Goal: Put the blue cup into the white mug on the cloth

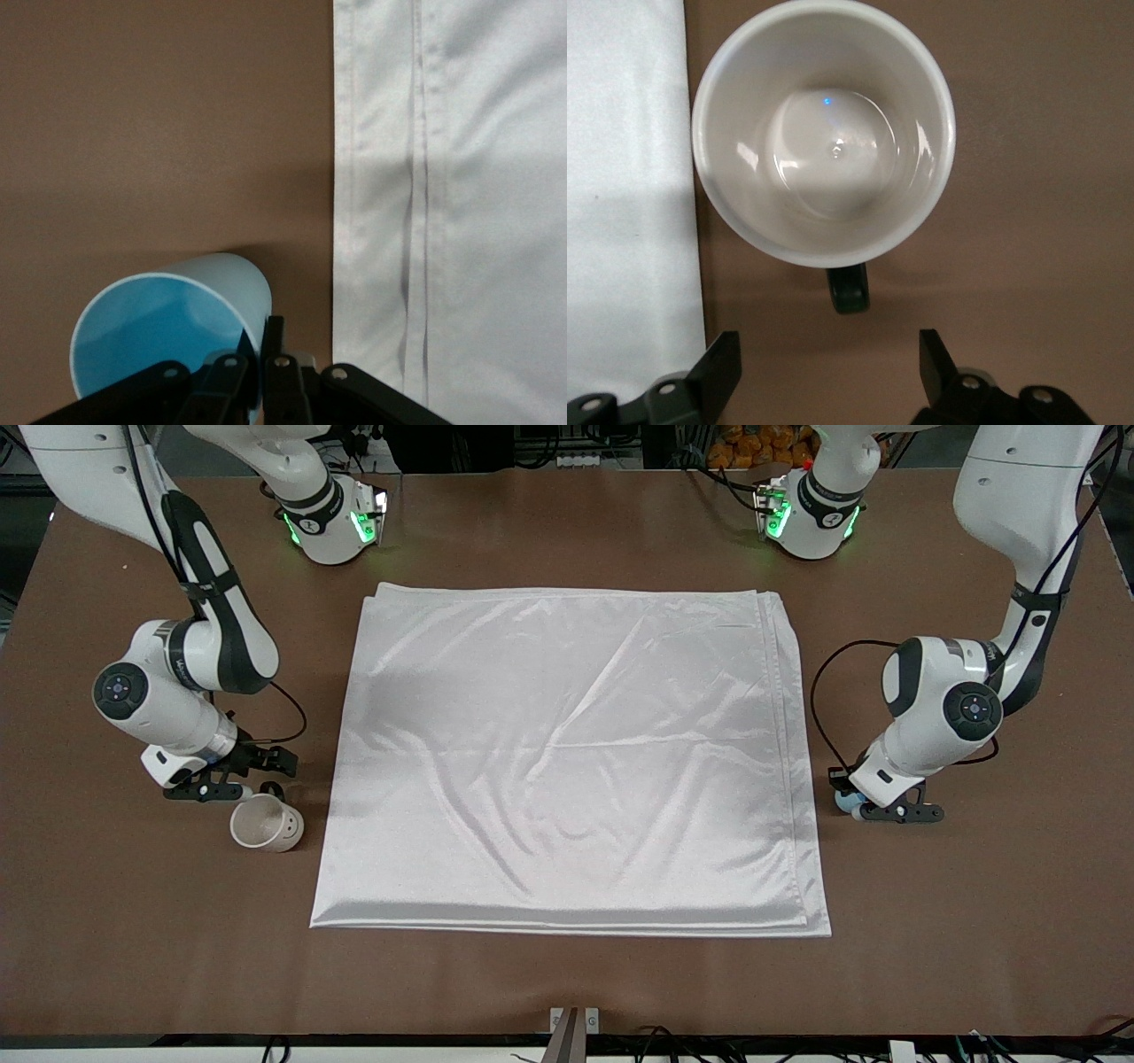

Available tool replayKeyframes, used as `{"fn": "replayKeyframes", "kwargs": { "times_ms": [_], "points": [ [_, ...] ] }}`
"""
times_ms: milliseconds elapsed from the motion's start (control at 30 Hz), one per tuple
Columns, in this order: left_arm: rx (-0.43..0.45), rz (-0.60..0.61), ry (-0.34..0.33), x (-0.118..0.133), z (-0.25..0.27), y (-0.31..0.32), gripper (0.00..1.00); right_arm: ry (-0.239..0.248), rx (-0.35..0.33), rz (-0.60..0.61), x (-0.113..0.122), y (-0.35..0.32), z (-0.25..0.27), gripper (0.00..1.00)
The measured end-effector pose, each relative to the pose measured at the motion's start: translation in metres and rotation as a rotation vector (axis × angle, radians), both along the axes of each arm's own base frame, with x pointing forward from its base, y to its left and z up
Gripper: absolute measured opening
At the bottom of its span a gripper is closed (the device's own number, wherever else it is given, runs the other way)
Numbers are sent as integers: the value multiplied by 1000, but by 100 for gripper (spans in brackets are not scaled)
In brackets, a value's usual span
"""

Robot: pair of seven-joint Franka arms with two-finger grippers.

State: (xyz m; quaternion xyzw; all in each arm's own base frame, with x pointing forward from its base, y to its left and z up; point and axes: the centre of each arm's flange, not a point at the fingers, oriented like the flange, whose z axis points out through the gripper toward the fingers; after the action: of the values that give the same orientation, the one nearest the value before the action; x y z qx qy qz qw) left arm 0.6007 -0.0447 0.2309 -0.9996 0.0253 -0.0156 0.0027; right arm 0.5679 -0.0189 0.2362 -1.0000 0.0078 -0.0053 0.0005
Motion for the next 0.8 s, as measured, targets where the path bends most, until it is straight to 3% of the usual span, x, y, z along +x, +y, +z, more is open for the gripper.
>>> {"fn": "replayKeyframes", "kwargs": {
  "times_ms": [100,267,433,533,800],
  "points": [
    [0,0,-1,0,0,0,4,-2,-1,1,2,1,-3,89],
    [0,0,-1,0,0,0,4,-9,-1,2,8,1,-3,79],
    [0,0,-1,0,0,0,4,-14,-2,2,14,1,-5,61],
    [0,0,-2,1,1,0,4,-18,-3,2,18,1,-7,60],
    [-1,0,-9,3,3,0,4,-32,-5,3,26,1,-6,19]
  ]
}}
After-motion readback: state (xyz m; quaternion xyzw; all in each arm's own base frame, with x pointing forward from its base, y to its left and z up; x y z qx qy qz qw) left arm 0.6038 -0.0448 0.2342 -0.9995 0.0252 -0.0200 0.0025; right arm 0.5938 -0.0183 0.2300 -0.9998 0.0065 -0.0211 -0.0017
